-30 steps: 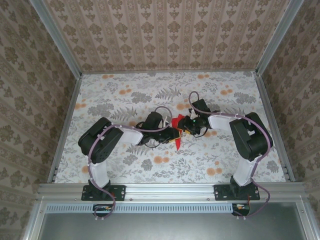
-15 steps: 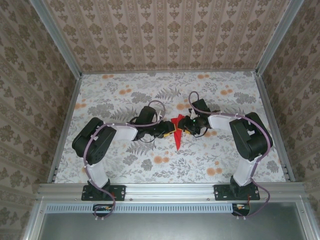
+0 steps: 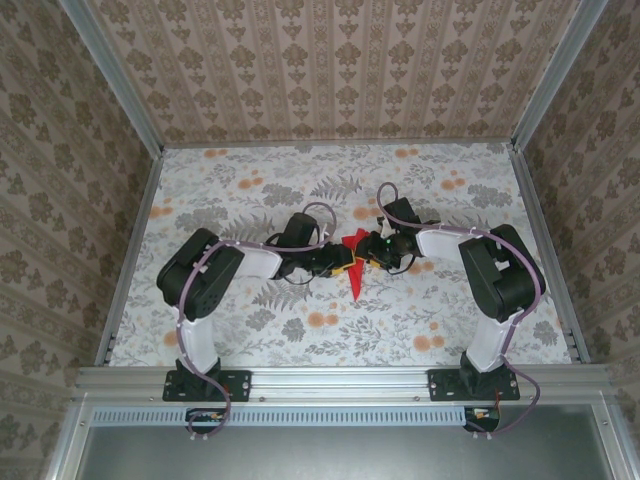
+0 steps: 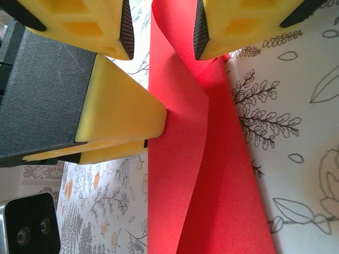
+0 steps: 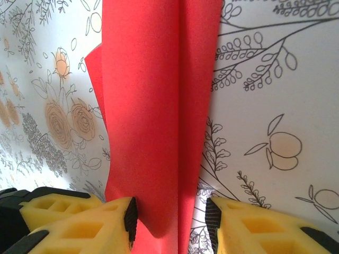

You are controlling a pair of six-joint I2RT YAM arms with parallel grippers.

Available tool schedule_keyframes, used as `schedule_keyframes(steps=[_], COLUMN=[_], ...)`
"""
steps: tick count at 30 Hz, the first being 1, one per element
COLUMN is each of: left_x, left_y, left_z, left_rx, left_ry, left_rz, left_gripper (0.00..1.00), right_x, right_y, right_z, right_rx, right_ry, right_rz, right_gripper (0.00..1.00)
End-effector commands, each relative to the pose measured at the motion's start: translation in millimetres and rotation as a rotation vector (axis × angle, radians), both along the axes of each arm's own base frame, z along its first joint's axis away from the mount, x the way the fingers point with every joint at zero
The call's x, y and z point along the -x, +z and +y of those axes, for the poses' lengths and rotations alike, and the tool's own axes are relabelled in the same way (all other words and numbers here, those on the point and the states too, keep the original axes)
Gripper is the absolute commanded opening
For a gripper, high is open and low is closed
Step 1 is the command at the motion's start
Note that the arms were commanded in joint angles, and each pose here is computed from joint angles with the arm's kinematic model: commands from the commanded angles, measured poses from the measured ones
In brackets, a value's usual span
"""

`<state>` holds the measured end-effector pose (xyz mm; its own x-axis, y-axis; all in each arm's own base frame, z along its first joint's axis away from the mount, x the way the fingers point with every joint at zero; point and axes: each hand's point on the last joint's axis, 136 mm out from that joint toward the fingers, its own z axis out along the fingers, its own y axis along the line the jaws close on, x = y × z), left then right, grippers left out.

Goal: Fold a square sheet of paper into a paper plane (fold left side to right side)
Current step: Fold the wing for the fifth time at the center of the table.

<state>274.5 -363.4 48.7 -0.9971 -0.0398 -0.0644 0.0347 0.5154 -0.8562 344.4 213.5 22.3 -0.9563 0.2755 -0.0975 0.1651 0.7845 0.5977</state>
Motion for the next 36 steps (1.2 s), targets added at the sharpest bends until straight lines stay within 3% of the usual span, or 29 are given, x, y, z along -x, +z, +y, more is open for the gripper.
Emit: schedule_keyframes(steps=[1,5,13,22,28,36], left_x=[-3,-4,-10,-16,-17,-17], left_y=[4,0,-3,-2,-2,-1], left_z=[-12,-12,-6,2,4,5], left_rx=[0.032,0.023,-0.014,-0.089,-0.092,-0.091], left_ry=[-0.017,-0.012,-0.004,-0.025,-0.028,-0.025], left_rz=[0.001,0.006,-0.027,-0.098,-0.105,-0.107], left_gripper=[0.34,0.27,0.00,0.00,0.00,0.00], right_x=[14,15,6,-31,-53,-68], right_y=[-27,-26,-10,40,44,31], right_z=[-9,-9,-5,-16,-6,0], right_rx=[0.080,0.079,0.039,-0.033,-0.077,-0.089], right_ry=[0.006,0.006,0.013,-0.031,-0.046,-0.069], right_rz=[0.074,0.074,0.024,-0.121,-0.135,-0.096], right_gripper=[0.43,0.43,0.44,0.54,0.62,0.62])
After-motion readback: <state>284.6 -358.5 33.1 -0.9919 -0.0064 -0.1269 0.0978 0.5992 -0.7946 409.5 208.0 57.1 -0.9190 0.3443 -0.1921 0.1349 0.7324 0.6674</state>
